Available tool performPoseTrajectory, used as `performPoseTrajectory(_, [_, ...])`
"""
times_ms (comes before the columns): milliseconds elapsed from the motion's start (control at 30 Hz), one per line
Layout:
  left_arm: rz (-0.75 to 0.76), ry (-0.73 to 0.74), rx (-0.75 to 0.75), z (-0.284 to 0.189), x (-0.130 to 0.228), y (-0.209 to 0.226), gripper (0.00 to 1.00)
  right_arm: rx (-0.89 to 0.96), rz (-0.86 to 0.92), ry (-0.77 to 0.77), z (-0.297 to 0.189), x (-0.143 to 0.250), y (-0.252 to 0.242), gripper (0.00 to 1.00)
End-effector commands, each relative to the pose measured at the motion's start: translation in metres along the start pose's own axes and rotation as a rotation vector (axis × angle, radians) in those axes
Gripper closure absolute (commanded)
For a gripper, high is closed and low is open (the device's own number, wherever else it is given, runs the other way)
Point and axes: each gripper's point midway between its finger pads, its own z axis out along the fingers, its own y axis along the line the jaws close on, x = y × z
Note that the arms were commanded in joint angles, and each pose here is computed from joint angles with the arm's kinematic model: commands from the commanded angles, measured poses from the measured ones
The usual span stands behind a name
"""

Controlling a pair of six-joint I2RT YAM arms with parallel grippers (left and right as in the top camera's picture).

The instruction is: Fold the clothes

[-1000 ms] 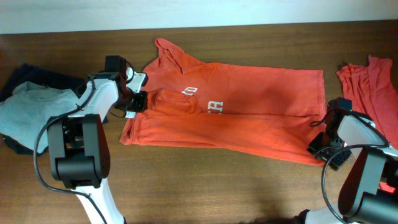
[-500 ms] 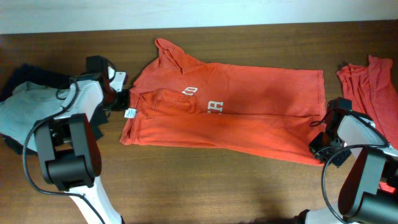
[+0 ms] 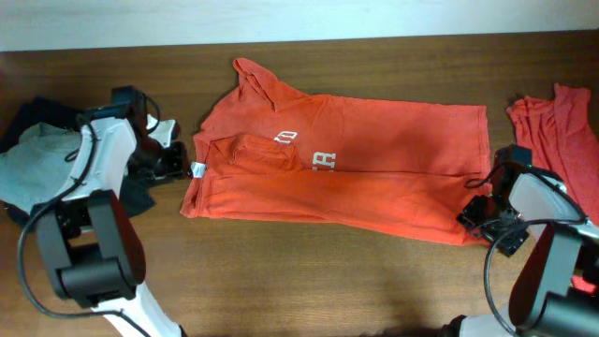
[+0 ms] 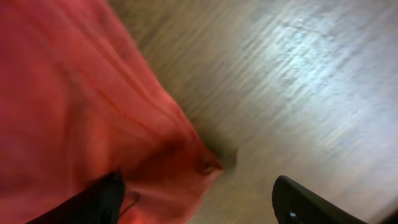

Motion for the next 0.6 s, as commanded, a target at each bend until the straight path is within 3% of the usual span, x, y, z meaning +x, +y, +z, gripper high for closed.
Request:
performPoseTrajectory(0, [-0.046, -0.109, -0.001, -0.054, 0.002, -0.008, 0.59, -0.142, -0.001, -0.11, -0.041, -0.015, 0.014, 0.17])
performPoseTrajectory(233, [-0.161, -0.137, -0.04, -0.078, 0.041, -0.009, 0.52, -0.481, -0.128, -0.29, -0.122, -0.01, 0.045, 0.11])
performPoseTrajectory(367, [-0.289, -0.031, 0.037, -0.024, 0.082, -0.014, 0.5, -0.578, -0.156, -0.321, -0.145, 0.0, 0.051, 0.07])
performPoseTrajectory(567, [-0.495, -0.037, 0.046, 0.019, 0.095, -0.005, 0.46, -0.56, -0.155, -0.275, -0.136, 0.005, 0.05, 0.07])
